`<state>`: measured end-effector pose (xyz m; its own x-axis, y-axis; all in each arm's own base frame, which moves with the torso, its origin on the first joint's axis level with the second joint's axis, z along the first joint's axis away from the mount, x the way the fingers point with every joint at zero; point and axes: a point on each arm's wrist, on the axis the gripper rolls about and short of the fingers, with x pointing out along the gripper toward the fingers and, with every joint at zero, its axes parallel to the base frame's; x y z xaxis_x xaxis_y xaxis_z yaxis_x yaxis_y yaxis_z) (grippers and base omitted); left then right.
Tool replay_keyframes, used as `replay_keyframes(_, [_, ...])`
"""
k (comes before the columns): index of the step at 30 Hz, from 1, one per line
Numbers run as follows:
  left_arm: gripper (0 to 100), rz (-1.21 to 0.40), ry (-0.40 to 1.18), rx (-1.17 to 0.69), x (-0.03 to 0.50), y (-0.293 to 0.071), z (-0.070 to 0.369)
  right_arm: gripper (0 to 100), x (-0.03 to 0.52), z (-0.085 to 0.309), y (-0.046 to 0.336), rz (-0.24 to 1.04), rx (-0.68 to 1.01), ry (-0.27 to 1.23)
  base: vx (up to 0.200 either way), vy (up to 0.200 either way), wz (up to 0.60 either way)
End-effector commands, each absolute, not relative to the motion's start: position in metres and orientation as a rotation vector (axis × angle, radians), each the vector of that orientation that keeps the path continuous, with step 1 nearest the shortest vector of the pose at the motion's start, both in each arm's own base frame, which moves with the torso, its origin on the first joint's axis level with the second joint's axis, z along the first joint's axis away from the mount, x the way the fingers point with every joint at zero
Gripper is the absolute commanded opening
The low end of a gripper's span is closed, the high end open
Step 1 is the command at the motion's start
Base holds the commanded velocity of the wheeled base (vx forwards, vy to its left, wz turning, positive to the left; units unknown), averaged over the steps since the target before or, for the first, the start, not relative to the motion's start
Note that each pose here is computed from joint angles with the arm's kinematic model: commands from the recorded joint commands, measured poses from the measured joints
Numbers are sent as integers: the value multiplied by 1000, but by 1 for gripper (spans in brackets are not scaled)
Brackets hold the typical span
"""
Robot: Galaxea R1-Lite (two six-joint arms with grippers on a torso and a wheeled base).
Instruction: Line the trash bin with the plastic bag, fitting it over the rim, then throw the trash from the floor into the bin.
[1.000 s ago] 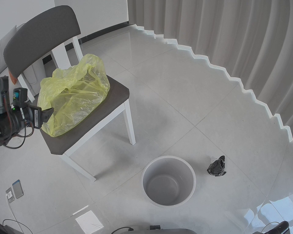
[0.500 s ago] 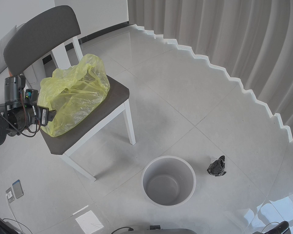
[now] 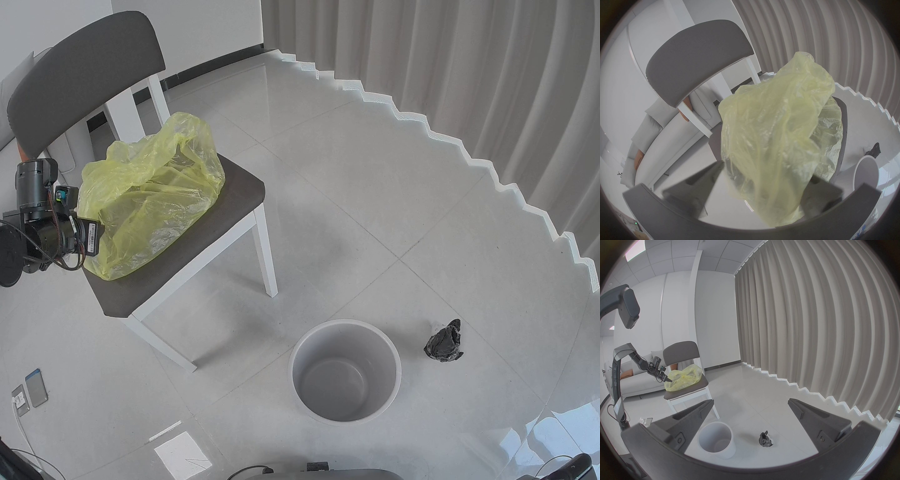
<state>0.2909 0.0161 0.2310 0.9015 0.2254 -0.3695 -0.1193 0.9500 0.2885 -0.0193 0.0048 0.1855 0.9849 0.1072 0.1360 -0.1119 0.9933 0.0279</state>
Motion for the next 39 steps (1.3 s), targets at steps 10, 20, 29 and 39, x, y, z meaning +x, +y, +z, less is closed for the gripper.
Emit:
replay_keyframes(10, [0,75,271,242,263,-10,265,100,11,244,4,153,-40,-115,0,0,0])
replay_keyframes(20, [0,-205,-48,457,194,-54,329,100,71,304,6,240,-75,-74,0,0,0])
replay_keyframes(29, [0,-317,-189,655,160,-76,345,100,104,318,16,332,-67,-33,0,0,0])
replay_keyframes(39, [0,-555,-83,914,134,-92,361,100,148,334,26,369,-54,39,0,0,0])
